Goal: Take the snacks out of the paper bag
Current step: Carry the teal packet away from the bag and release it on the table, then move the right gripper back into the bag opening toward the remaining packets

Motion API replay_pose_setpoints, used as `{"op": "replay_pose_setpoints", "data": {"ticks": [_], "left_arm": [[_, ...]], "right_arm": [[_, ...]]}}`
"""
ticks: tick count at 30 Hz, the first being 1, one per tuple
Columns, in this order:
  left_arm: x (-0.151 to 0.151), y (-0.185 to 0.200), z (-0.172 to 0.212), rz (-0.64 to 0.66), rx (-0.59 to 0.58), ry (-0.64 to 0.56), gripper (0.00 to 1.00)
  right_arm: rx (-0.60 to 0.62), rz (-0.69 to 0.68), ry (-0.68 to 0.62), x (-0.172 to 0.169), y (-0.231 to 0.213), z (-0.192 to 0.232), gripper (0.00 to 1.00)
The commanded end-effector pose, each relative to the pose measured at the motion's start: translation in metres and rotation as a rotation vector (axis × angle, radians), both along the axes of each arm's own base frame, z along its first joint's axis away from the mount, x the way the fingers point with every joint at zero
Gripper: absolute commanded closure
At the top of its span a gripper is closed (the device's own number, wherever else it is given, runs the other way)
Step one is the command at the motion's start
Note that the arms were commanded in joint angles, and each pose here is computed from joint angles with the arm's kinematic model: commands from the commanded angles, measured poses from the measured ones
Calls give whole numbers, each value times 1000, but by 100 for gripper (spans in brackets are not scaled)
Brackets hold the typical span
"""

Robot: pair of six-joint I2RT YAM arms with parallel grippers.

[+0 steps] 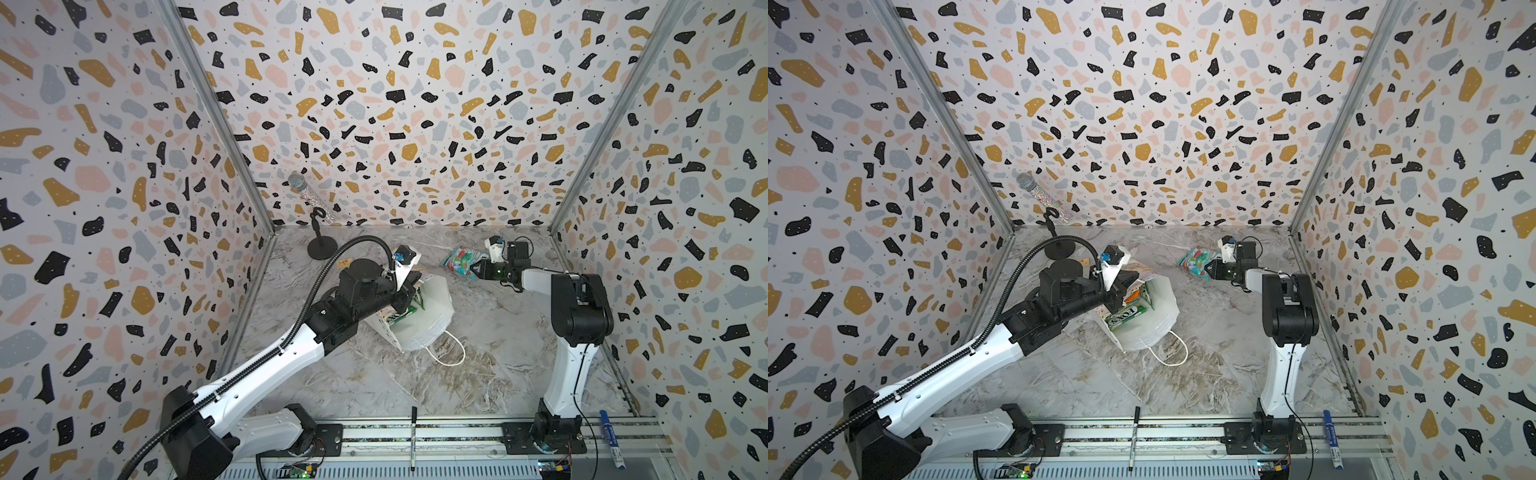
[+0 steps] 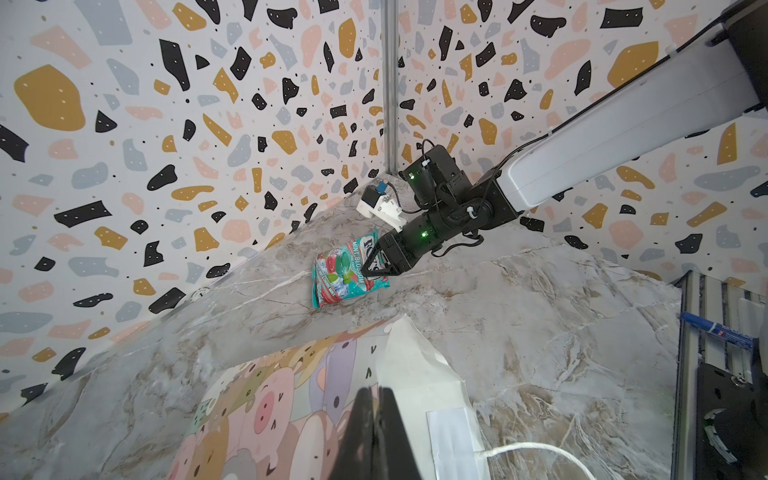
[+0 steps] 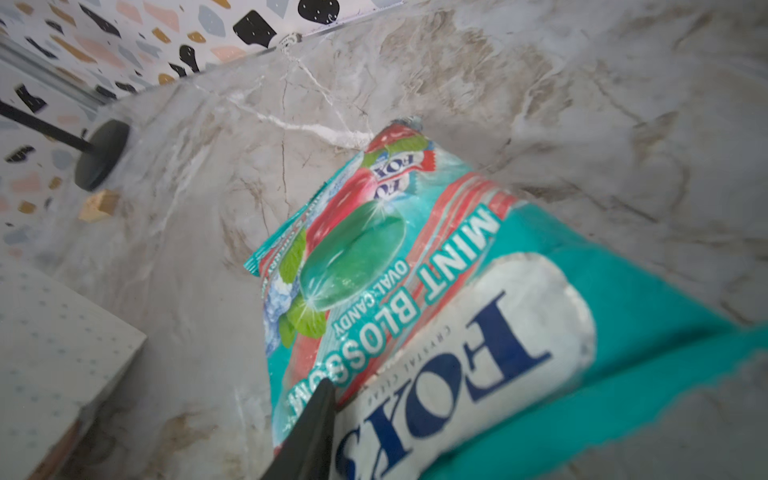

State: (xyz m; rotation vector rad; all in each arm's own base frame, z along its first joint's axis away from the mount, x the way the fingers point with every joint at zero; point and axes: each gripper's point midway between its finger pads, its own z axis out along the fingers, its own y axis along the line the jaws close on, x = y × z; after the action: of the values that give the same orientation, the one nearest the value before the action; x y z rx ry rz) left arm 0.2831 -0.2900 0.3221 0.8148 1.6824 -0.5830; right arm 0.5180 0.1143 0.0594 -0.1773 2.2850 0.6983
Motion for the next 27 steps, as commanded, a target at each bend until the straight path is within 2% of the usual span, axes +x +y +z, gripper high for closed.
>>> {"op": "replay_pose_setpoints", "data": {"ticks": [1,3,8,13,19,27], "left_arm": [[1,0,23,14,-53,-50,100],[1,0,23,15,-52,-50,100],[2,1,22,23,-46,-51,100],[4,2,21,35,-39,-50,100],[6,3,19,47,-32,-47,100],[9,9,20,81,-17,-60,100]], "right_arm": [[-63,-53,-45,1,-12,23,52],[-85,-84,-72,-2,-18,34,45],[-113,-173,-170,-22,-33,70,41],[-64,-170,-256,-59,-29,111,41],[33,-53,-362,-122,9,154,41],[122,204,-517,-211,69,199,42]]}}
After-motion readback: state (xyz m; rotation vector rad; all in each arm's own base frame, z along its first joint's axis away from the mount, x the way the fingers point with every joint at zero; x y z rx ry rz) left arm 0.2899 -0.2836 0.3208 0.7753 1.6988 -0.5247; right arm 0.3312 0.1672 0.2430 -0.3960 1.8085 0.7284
